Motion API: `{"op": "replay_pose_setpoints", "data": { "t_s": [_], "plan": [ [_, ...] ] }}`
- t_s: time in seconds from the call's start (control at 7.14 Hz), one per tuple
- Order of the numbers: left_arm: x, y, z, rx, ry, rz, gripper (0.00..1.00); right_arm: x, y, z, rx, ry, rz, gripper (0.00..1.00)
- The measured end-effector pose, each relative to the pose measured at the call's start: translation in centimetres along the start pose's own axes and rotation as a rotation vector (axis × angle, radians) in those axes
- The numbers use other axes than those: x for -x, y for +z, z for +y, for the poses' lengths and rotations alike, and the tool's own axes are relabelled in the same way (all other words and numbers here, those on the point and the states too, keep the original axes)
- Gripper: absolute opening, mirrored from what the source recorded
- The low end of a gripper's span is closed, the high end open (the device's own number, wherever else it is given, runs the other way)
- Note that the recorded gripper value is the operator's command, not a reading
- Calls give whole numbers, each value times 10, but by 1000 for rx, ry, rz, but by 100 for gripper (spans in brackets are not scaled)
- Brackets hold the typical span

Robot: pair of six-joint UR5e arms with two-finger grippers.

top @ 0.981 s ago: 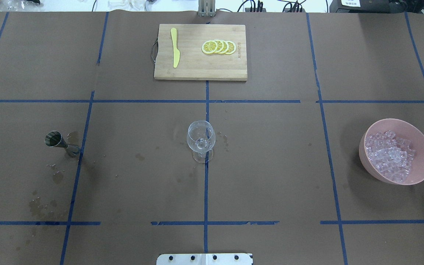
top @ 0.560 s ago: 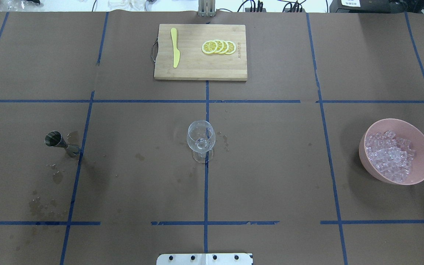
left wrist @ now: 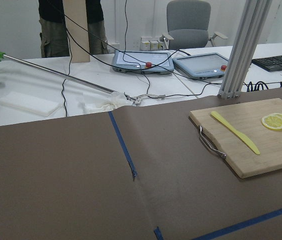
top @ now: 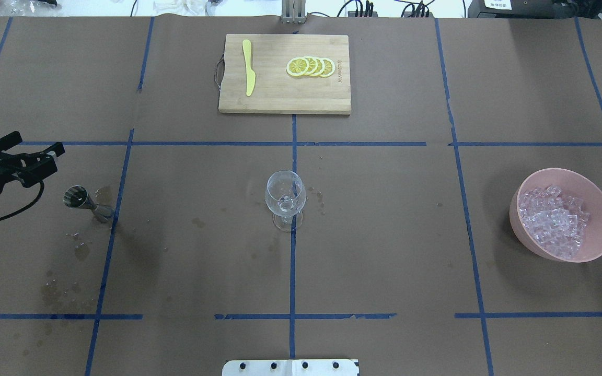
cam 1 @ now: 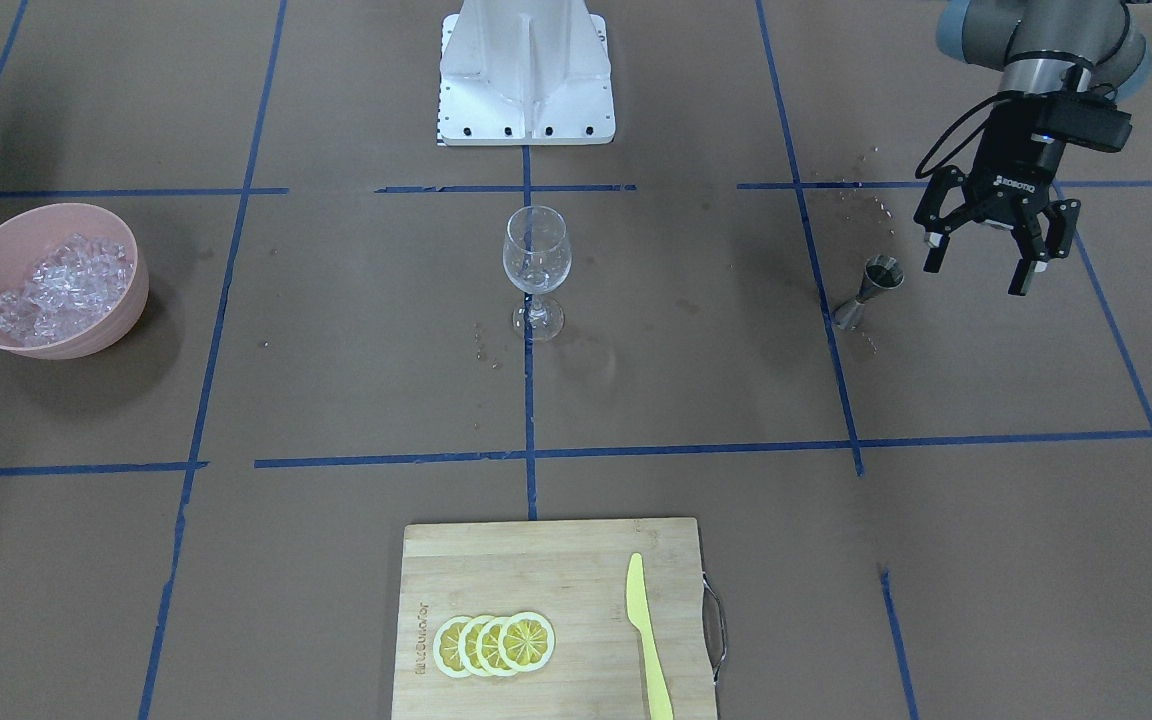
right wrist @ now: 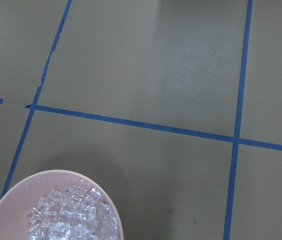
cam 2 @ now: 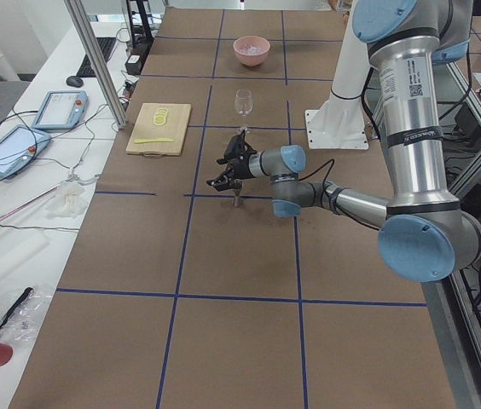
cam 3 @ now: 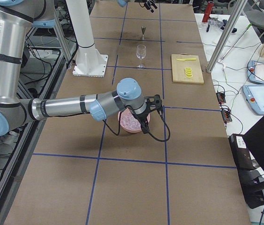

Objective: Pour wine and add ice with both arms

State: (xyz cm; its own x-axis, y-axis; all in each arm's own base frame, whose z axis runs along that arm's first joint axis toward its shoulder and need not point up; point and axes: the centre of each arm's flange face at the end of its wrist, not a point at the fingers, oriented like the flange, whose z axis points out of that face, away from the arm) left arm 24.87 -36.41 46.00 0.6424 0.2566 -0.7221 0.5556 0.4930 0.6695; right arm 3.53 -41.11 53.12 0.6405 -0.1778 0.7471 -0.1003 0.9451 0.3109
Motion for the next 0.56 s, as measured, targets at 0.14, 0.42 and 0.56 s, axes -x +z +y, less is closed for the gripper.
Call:
{"op": "replay_pose_setpoints", "data": {
  "t_s": [0.14, 0.42, 0.56],
  "plan": [
    [-15, -1, 21, -37, -7, -28, 100, 0, 0, 1, 1, 1, 0, 100],
    [-32, -4, 63, -88, -17, -78, 100, -1, 0, 1, 2, 2, 0, 100],
    [-36, -4, 80, -104, -19, -94, 100, -1, 0, 1, 2, 2, 0, 100]
  ]
}}
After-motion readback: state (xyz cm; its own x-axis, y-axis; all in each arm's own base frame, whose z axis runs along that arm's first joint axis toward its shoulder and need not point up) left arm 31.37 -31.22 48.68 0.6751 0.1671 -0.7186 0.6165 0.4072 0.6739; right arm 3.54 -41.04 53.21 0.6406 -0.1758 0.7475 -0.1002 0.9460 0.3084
